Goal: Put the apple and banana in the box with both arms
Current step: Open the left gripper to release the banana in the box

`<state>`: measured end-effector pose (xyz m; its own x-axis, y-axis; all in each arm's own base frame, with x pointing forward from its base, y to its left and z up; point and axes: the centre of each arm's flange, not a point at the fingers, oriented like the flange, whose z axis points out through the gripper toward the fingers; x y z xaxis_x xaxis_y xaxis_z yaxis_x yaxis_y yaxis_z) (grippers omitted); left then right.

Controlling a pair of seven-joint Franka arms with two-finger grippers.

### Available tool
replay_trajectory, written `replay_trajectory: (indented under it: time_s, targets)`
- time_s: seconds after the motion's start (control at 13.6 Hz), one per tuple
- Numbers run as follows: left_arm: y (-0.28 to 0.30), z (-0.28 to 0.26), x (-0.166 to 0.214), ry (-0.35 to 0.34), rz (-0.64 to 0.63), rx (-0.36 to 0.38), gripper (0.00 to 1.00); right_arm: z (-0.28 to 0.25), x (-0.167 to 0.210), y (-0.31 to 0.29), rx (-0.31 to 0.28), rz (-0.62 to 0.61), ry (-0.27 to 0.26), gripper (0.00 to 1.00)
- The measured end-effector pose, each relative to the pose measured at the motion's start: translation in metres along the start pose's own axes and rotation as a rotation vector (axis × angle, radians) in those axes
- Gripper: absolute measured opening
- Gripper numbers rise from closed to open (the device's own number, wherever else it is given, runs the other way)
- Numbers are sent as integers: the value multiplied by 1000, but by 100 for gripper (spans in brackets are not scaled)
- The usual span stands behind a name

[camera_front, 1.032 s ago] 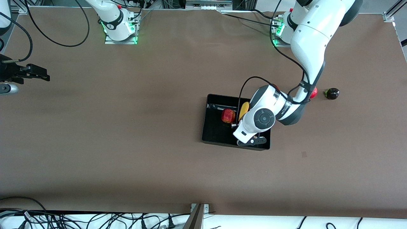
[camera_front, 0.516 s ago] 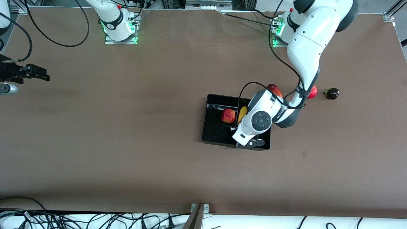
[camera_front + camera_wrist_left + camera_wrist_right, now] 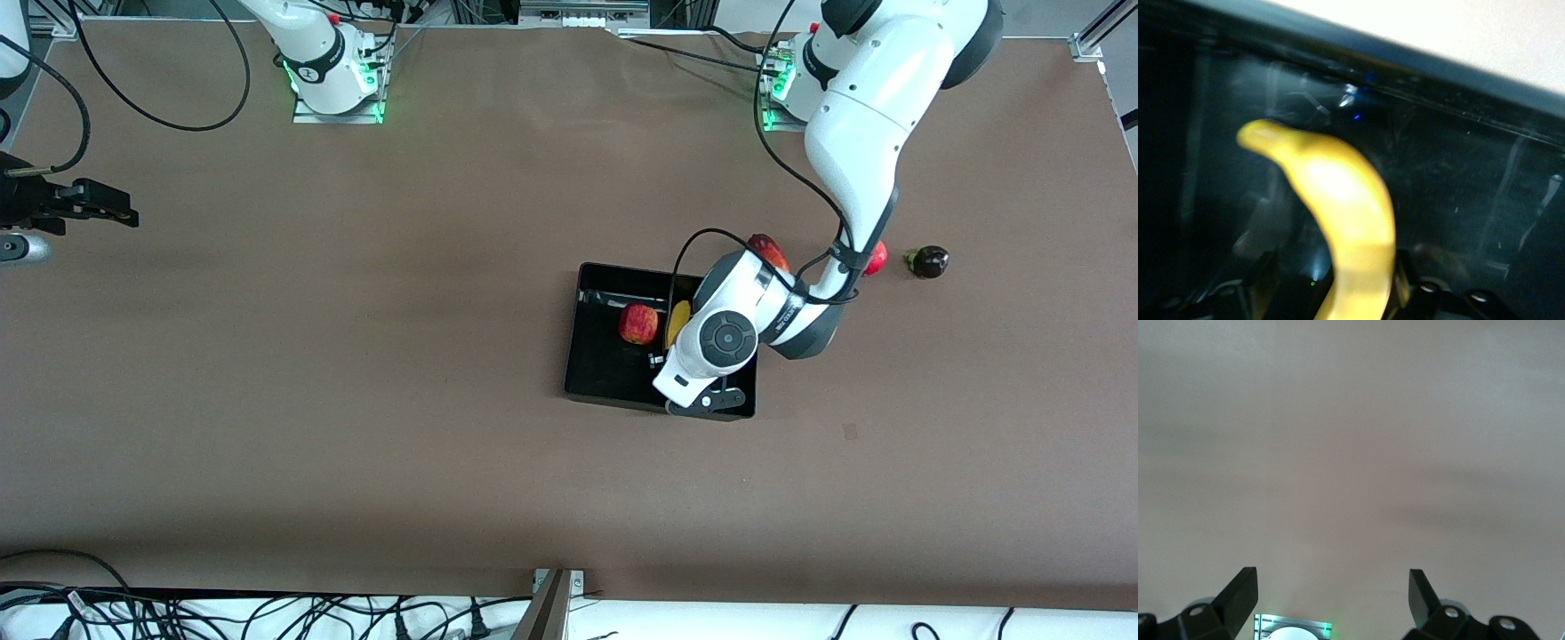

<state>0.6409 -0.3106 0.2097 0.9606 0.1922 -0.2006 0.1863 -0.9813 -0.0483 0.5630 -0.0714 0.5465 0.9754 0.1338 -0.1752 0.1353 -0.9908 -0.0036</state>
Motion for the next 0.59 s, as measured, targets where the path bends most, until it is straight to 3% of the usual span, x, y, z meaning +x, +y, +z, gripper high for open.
replay_trajectory:
  time_s: [0.15,0.59]
  targets:
    - [-11,-69,-6,18,-19,-8,100,-1,0,0,0,0,2,100]
    - [-137,-276,-40,44,-130,-4,100,-2,0,1,-1,2,5,100]
